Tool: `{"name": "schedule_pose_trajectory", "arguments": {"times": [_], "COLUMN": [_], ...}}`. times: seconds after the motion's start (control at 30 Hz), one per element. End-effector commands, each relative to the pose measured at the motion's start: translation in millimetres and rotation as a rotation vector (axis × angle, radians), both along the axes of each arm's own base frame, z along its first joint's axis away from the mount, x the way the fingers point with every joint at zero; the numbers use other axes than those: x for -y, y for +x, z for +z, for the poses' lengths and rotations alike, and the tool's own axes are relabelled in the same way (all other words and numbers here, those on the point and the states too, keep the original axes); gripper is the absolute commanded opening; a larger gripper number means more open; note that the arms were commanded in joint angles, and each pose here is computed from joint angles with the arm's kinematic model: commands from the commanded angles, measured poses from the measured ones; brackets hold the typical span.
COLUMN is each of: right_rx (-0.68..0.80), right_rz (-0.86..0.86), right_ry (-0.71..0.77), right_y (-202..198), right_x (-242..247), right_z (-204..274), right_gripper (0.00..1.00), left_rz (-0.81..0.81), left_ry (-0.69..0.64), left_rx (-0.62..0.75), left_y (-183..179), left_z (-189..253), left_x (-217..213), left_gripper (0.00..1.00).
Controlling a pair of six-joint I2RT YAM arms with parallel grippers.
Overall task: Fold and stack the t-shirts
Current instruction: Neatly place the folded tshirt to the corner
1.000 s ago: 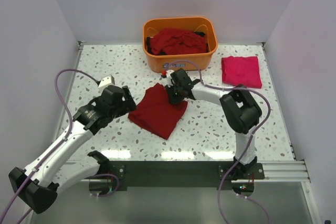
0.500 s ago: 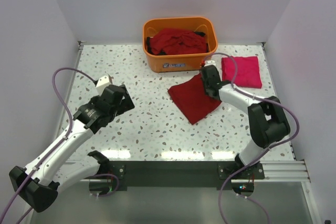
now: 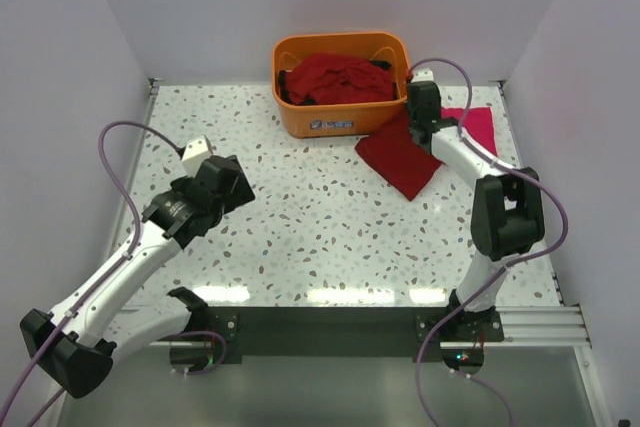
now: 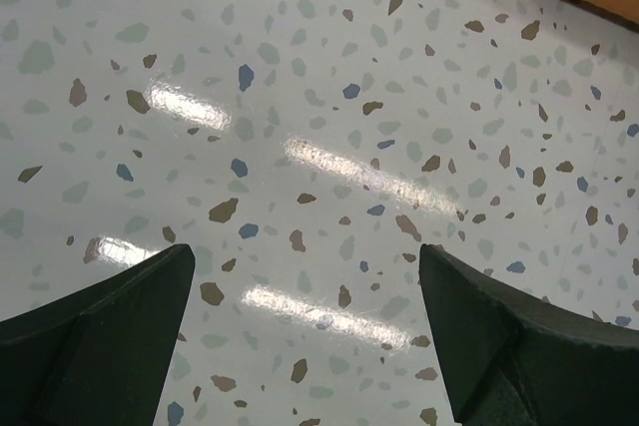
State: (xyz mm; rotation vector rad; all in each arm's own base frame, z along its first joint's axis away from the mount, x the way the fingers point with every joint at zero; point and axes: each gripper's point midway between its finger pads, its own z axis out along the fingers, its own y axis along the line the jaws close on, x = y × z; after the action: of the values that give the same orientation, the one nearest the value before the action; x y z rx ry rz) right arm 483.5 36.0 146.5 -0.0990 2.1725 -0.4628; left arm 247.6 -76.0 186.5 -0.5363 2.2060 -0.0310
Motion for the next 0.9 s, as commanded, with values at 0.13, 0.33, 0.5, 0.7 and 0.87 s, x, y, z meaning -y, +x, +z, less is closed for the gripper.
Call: {"name": "schedule_pose_trajectory", "arguments": {"times": [0.13,0.33,0.5,0.7,0.87], "right_rx": [0.036,0.057,0.114,0.106,0.105], "right_rz": [-0.085,-0.099,-0.134,-0.259,-0.378], "right_ry": [-0.02,0.079,0.132,0.204,0.36], "right_y": [32.6,42.8,57.0,66.9,62.9], "right_x": [42.2,39.9,39.9,57.0,79.6], "right_z": [38.9,63.1,86.8,91.7,91.6], "right_gripper": [0.0,0.0,0.0,0.0,0.0], "left_rz": [0.041,0.035,0.025,0.021,0.017], "left_ry": [0.013,0.019,0.027,0.026,0.032], "left_rx": [0.032,0.019,0.012,0.006,0.0], "left_y": [10.0,15.3,19.9,22.2,26.0], "left_z": [13.0,7.7,5.6,2.2,1.5], "left_x": [-4.0,0.1,3.5,6.1,8.1], "left_gripper": [1.0,1.0,1.0,1.0,1.0]}}
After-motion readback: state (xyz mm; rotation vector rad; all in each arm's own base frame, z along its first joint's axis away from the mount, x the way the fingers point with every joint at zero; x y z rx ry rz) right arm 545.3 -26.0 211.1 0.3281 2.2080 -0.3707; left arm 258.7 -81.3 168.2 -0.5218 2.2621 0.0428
